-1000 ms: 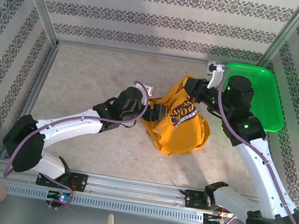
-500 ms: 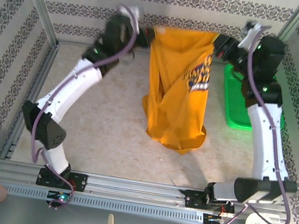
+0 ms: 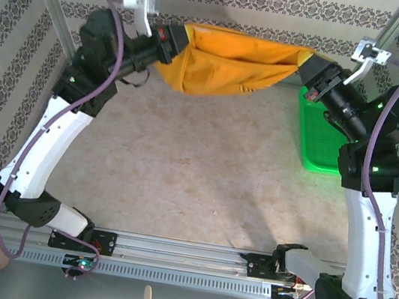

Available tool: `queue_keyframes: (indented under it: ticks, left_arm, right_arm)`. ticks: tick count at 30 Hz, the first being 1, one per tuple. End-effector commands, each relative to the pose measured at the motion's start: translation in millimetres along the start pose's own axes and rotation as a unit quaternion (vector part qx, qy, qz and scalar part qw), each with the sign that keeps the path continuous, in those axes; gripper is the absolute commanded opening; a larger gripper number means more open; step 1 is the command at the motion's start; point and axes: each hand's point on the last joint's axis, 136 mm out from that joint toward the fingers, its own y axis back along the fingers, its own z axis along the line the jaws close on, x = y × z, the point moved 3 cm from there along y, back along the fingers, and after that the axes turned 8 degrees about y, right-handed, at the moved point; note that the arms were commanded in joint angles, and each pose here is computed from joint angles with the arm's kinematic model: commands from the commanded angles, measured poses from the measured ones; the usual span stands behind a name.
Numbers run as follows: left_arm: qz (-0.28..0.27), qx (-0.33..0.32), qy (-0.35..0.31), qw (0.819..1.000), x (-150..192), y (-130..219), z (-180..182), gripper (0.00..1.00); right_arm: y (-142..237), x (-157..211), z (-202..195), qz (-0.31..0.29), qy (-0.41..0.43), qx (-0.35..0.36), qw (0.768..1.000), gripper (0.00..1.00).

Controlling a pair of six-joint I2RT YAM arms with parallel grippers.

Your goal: Fold the inside-out t-shirt

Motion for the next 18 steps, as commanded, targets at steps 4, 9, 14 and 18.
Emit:
queue_keyframes:
  ticks: [4,9,14,18]
  left_arm:
    - [-0.146,0.104,-0.012,0.984,-64,74,-75,0.0]
    - [-0.156,-0.004,-0.005,0.988,-84,54,-30,0.0]
    - [-0.08,-0.129,0.093,0.984,-85,-10,94,0.0]
    - [-0.071,-0.146,0.12,0.979,-95,-36,136,0.0]
  right_arm:
    - [27,-52,61,-0.085,0.018,-0.097,0.992,0.0]
    - [-5,-42,23,-0.057,-0.031,-0.055,0.996,0.0]
    - [-68,23,-75,0.039,-0.125,0.045,0.99,0.0]
    - [-107,49,-102,0.074,-0.143,0.048,0.986,0.0]
